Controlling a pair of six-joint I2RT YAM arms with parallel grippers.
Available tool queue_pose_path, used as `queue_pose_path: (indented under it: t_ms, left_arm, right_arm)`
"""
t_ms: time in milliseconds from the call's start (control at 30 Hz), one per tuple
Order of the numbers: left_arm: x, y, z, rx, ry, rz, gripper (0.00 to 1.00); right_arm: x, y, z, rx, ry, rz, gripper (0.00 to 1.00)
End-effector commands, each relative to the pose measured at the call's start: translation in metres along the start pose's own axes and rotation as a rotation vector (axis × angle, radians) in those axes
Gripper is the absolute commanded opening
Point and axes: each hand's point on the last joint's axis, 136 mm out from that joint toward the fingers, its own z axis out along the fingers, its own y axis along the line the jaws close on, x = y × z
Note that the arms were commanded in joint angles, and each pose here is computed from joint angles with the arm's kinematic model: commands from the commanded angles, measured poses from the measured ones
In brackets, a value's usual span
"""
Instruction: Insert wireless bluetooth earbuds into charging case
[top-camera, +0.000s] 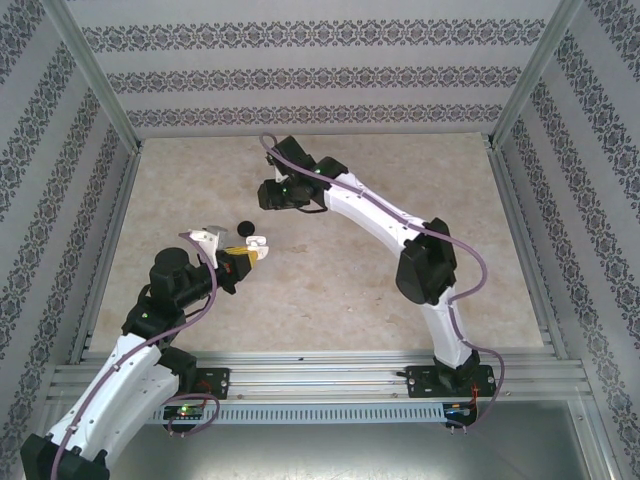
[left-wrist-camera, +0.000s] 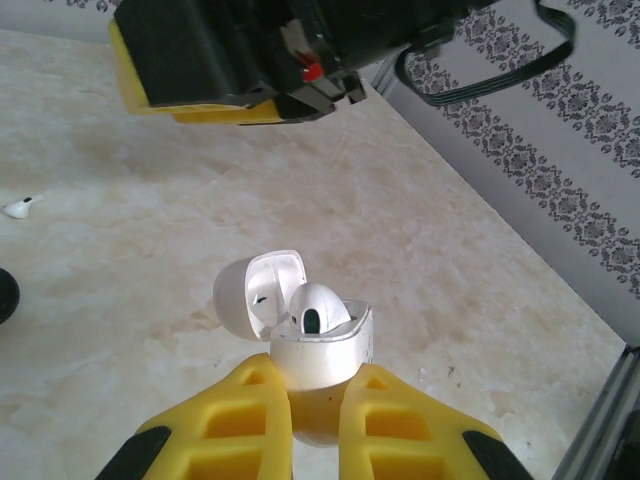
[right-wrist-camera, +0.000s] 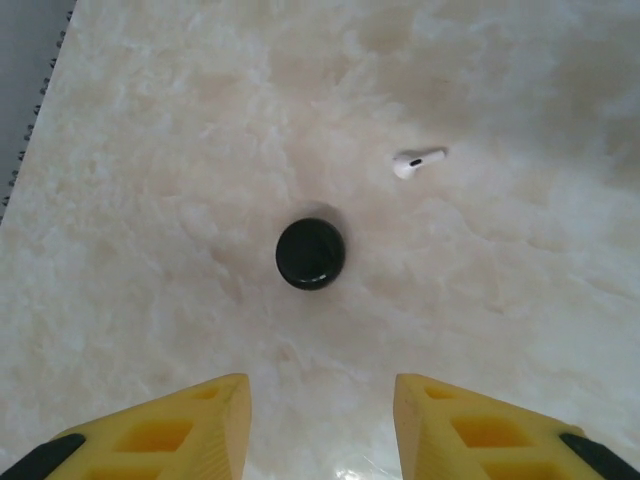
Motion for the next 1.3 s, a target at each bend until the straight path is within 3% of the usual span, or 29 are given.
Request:
queue_pose_path:
  t_ms: [0, 200, 367, 733, 933, 1267]
  left_arm:
    - [-0.011, 0.000, -0.005, -0.011, -0.017, 0.030, 0.01]
    - [-0.017, 0.003, -0.002, -0.014, -0.012, 0.043, 0.01]
    - [-0.023, 0.005, 0.000, -0.012, -0.020, 0.042, 0.01]
    - [-0.063, -0.016, -0.009, 0.076, -0.112, -0.006, 0.02]
    - [-0.100, -0.044, -0.010, 0.218, -0.169, -0.040, 0.02]
    - [-0.140, -0.076, -0.018, 0.376, -0.217, -0.080, 0.02]
  right_arm:
    - [-0.001, 0.017, -0.008, -0.093, 0.031, 0.034, 0.41]
    - [-0.007, 0.005, -0.025, -0.116, -0.077, 0.055, 0.41]
    - [-0.007, 0.008, -0.035, -0.176, -0.056, 0.080, 0.40]
    - [0.012, 0.040, -0.136, -0.487, -0.312, 0.044, 0.39]
    - [0.033, 0.070, -0.177, -0.701, -0.325, -0.026, 0.44]
    - [0.047, 0.093, -0.201, -0.841, -0.308, -0.080, 0.52]
